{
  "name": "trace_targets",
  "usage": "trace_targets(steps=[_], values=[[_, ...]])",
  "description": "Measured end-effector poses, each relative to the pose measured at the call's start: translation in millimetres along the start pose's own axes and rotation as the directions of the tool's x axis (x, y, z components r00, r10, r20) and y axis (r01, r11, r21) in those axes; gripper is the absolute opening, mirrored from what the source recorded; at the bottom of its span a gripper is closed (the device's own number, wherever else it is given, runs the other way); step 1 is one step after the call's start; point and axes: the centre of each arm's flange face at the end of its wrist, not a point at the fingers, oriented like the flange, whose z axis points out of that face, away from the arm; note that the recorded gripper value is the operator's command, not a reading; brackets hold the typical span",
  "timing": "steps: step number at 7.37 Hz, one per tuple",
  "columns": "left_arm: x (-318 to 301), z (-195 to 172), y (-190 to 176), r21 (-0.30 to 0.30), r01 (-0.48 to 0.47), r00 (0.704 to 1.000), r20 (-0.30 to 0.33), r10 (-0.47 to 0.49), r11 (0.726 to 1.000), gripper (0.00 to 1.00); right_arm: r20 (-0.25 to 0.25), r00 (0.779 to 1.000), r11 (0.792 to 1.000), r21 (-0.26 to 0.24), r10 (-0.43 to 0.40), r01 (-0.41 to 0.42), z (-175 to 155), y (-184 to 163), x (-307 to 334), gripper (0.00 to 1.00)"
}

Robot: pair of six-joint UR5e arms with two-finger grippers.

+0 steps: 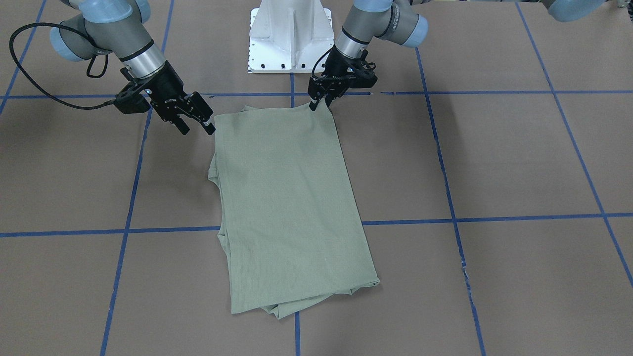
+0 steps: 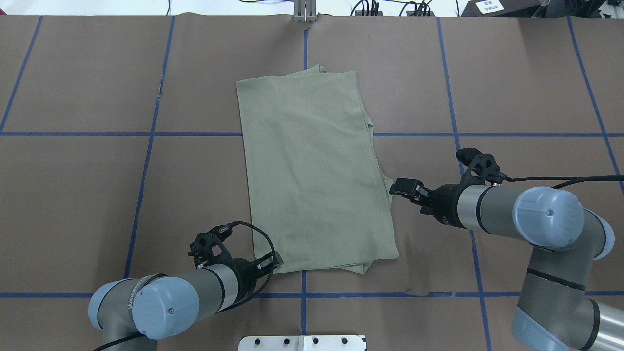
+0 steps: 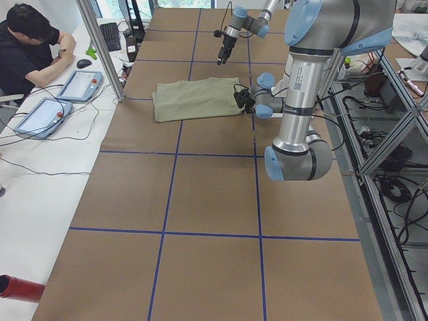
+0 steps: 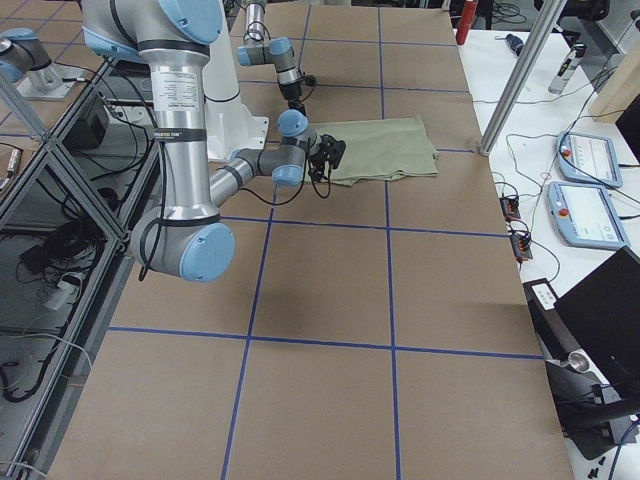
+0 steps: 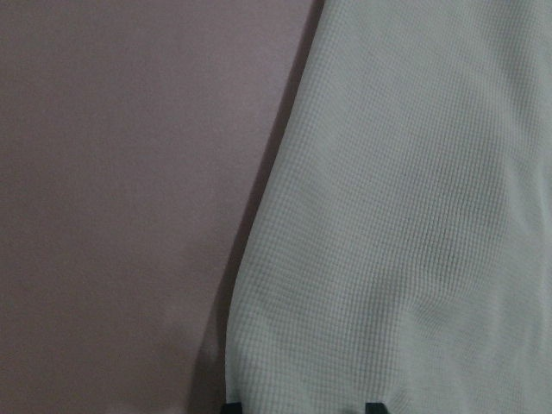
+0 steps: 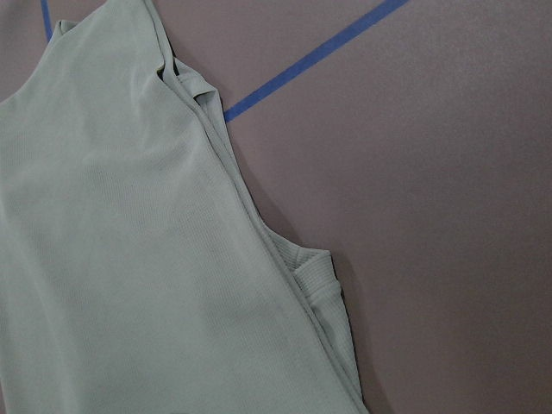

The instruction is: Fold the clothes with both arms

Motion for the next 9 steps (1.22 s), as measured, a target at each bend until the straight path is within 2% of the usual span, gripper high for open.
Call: trace_targets(steps=[2,3,5,7,9], values=[[2.8,-3.2,0.3,-0.004,-0.005,1.0,-0.007,0.005,1.0,0.0,-0.016,0.996,0.996,-0.006,0.087,-0.087,-4.6,8.8,-9.2,0.98],[5.3,-5.7,0.7,-0.008,-0.007,1.0,-0.013,0.007,1.0,0.0,-0.056,0.987,0.988,-0.003,0.154,-0.154,-11.8,19.7,-24.8,0.98],[15.1,-16.6,1.5,-0.018,-0.004,0.999,-0.04,0.003,1.0,0.0,-0.152,0.948,0.96,0.031,0.28,-0.278,-3.0,61.2,-59.8,0.98],[24.8,-27.2,1.7,-0.027,0.002,0.998,-0.065,-0.004,1.0,0.0,-0.199,0.932,0.953,0.08,0.303,-0.293,20.4,102.6,-75.1,0.98],[28.9,-31.9,2.6,-0.032,0.007,0.997,-0.077,-0.01,0.999,0.0,-0.238,0.924,0.954,0.102,0.299,-0.283,42.0,117.9,-66.9,0.97]])
